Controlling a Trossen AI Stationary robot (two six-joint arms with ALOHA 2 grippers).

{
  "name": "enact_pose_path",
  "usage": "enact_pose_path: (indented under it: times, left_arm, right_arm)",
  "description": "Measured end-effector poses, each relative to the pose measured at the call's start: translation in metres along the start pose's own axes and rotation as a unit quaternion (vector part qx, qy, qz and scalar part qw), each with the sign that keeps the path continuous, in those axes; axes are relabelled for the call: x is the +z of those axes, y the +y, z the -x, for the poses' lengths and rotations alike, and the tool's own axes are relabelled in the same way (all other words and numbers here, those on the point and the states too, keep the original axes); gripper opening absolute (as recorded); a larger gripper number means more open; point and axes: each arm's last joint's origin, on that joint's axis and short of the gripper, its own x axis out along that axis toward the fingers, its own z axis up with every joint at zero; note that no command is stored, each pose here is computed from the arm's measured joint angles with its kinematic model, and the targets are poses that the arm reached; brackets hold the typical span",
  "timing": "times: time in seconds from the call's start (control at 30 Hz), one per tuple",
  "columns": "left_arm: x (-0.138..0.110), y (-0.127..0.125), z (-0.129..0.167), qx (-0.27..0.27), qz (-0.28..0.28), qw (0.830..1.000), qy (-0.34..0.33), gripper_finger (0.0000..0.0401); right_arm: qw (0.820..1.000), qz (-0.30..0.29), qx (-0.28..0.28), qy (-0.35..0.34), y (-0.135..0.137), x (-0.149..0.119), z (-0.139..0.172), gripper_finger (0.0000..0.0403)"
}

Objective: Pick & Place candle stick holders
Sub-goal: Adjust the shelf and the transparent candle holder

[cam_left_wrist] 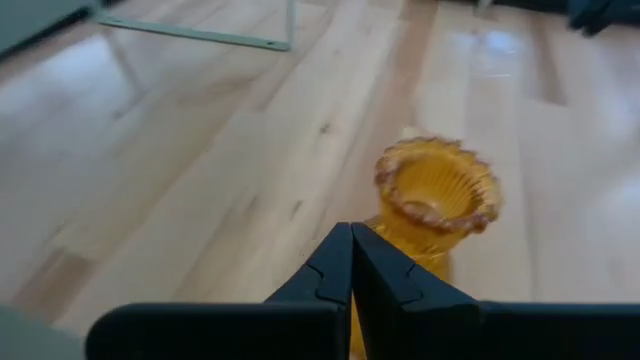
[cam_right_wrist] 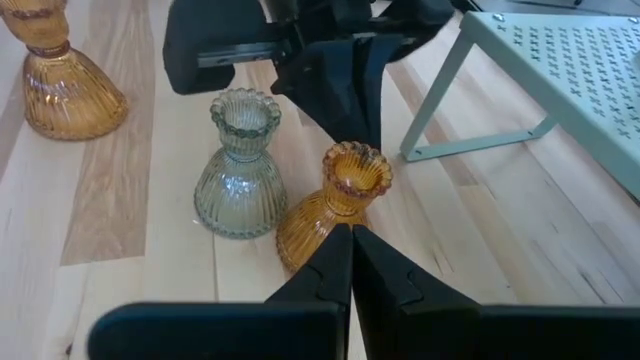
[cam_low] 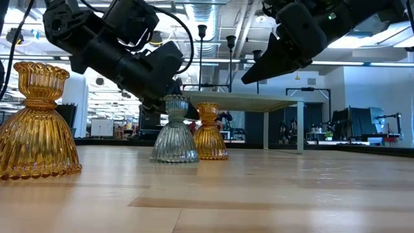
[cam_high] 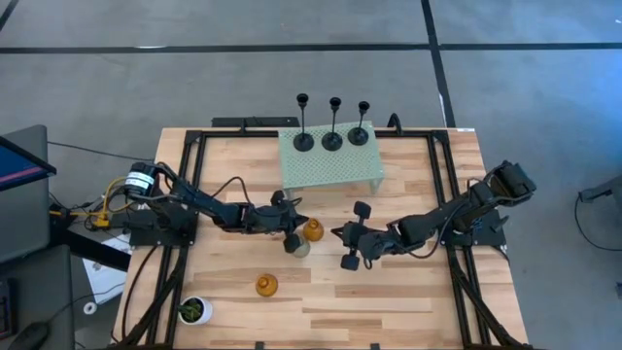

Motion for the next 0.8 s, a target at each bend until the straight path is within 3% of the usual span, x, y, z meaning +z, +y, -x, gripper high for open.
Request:
enact_pose_path:
  times: [0.17, 0.37, 0.8]
  left_arm:
    - [-0.008, -0.007, 0.007, 0.093, -0.018, 0.995, -0.007, 0.0003]
    - [-0.015, -0.011, 0.019, 0.218, -0.037, 0.975, -0.035, 0.0003]
    - [-0.013, -0.006, 0.019, 0.28, -0.029, 0.958, -0.057, 0.0003]
  right_arm:
    - [1.0, 0.0, 0.0, 0.0, 0.0, 0.0, 0.0, 0.0]
    - [1.0, 0.001, 0.0, 0.001, 0.0, 0.0, 0.0, 0.0]
    - [1.0, 0.001, 0.0, 0.001, 0.0, 0.0, 0.0, 0.0]
